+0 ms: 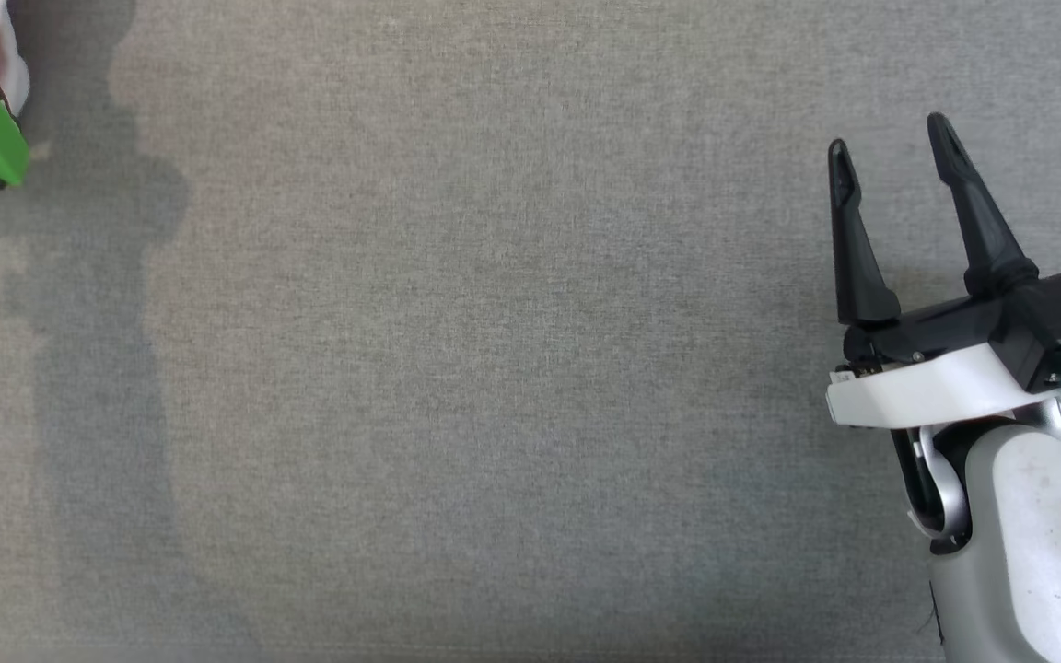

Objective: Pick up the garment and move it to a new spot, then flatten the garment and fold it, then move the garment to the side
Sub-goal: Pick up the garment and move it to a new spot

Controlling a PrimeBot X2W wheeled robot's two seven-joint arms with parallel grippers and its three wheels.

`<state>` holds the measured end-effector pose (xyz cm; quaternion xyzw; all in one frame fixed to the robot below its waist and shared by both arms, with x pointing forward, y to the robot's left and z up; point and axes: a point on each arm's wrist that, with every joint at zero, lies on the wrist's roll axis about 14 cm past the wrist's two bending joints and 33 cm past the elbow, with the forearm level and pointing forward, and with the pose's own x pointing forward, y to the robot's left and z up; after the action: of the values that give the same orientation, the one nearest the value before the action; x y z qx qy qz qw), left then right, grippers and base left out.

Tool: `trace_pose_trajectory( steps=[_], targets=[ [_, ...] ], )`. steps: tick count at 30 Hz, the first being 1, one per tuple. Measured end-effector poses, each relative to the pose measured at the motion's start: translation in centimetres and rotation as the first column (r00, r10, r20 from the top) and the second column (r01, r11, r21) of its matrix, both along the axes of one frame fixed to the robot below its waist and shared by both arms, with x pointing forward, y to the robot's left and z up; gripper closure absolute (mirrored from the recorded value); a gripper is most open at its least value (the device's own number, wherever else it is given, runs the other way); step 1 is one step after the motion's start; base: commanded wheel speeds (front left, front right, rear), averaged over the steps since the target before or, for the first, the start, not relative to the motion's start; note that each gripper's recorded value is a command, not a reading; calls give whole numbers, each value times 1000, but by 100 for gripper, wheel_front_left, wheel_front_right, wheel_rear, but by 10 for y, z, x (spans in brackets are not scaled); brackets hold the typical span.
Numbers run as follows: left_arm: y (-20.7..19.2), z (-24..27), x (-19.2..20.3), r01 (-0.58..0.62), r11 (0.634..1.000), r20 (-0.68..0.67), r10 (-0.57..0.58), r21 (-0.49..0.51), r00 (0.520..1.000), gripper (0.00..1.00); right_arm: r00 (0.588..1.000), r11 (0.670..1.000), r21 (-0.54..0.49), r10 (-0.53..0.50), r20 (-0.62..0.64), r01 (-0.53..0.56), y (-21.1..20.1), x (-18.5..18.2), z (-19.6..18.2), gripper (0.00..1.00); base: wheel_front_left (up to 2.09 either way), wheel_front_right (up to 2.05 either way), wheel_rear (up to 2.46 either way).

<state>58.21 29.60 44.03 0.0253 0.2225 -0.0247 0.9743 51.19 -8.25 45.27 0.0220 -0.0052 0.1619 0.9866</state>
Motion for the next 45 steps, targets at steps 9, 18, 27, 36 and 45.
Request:
trace_pose_trajectory(
  steps=[9, 18, 27, 36, 45],
  targets=[
    [-57, 108, 10, 150, 989, 230, -143, -13, 963, 100, 996, 994, 75, -85, 42, 81, -30, -24, 30, 0, 0, 0, 0],
    [-174, 226, -15, 385, 918, 474, -299, -94, 829, 100, 975, 972, 119, -210, 68, 201, -76, -68, 56, 0, 0, 0, 0],
    [-308, 264, -74, 627, 716, 618, -351, -307, 703, 100, 935, 935, 119, -345, 86, 334, -126, -107, 69, 0, 0, 0, 0],
    [-295, 99, -93, 333, 672, 328, -139, -662, 934, 100, 929, 927, 124, -363, 71, 353, -133, -110, 65, 0, 0, 0, 0],
    [-247, -2, -116, 43, 688, 104, 47, -724, 993, 100, 930, 926, 110, -366, 34, 360, -134, -105, 50, 0, 0, 0, 0]
  ],
)
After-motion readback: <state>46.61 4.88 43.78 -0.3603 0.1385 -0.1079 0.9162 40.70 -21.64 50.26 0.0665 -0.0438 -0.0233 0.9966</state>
